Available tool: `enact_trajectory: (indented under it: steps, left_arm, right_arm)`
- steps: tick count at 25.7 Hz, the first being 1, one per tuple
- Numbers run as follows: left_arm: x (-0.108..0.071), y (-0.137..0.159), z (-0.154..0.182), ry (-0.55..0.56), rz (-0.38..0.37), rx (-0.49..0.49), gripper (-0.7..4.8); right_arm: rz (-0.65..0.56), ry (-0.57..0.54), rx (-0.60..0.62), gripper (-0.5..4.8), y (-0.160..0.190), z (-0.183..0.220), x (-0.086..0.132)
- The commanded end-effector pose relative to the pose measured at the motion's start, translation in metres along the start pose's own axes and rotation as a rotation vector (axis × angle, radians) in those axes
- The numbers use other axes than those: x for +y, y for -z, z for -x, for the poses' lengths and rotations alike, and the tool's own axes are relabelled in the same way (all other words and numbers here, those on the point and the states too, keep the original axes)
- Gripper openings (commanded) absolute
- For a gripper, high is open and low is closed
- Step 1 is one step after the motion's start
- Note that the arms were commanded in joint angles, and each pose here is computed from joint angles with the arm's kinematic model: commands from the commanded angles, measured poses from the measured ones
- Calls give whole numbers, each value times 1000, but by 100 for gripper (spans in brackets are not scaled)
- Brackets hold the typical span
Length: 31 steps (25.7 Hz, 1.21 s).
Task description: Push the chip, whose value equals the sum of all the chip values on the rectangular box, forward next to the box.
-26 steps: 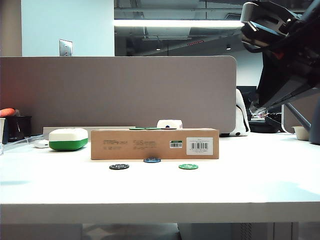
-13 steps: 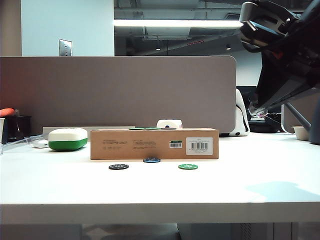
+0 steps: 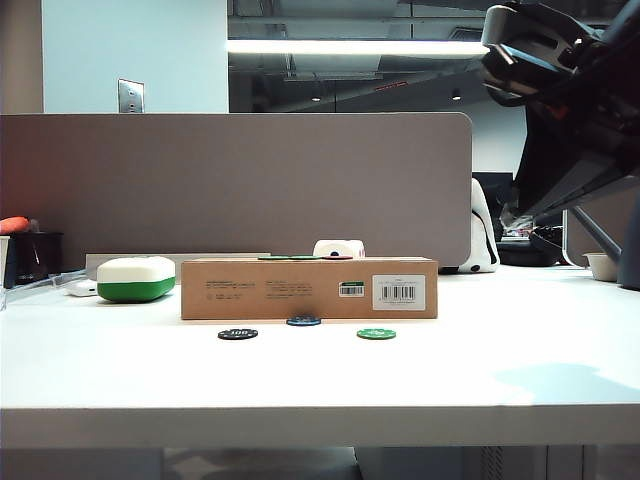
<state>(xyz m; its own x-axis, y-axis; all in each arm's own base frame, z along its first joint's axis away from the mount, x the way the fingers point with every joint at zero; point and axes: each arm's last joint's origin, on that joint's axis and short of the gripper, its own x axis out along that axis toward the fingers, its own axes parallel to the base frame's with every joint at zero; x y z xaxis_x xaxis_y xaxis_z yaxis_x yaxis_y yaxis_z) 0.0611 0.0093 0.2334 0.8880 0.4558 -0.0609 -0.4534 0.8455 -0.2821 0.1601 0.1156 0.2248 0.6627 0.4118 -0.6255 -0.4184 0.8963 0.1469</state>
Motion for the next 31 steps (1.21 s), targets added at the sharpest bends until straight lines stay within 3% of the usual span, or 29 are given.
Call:
enact_trajectory:
  steps: [1, 9, 18, 23, 31]
  left_arm:
    - [0, 1, -3, -3, -33, -24, -5]
    - [0, 17, -12, 3, -81, -14, -5]
    - [-1, 83, -31, 286, -151, 143, -5]
    - [-3, 87, -30, 412, -333, 169, -5]
    - [-4, 86, -30, 421, -334, 155, -5]
  right_arm:
    - [0, 2, -7, -5, -1, 0, 0]
    - [0, 7, -4, -5, -1, 0, 0]
    - [0, 7, -4, -5, -1, 0, 0]
    - [0, 8, -3, -5, -1, 0, 0]
    - [0, 8, -3, -5, -1, 0, 0]
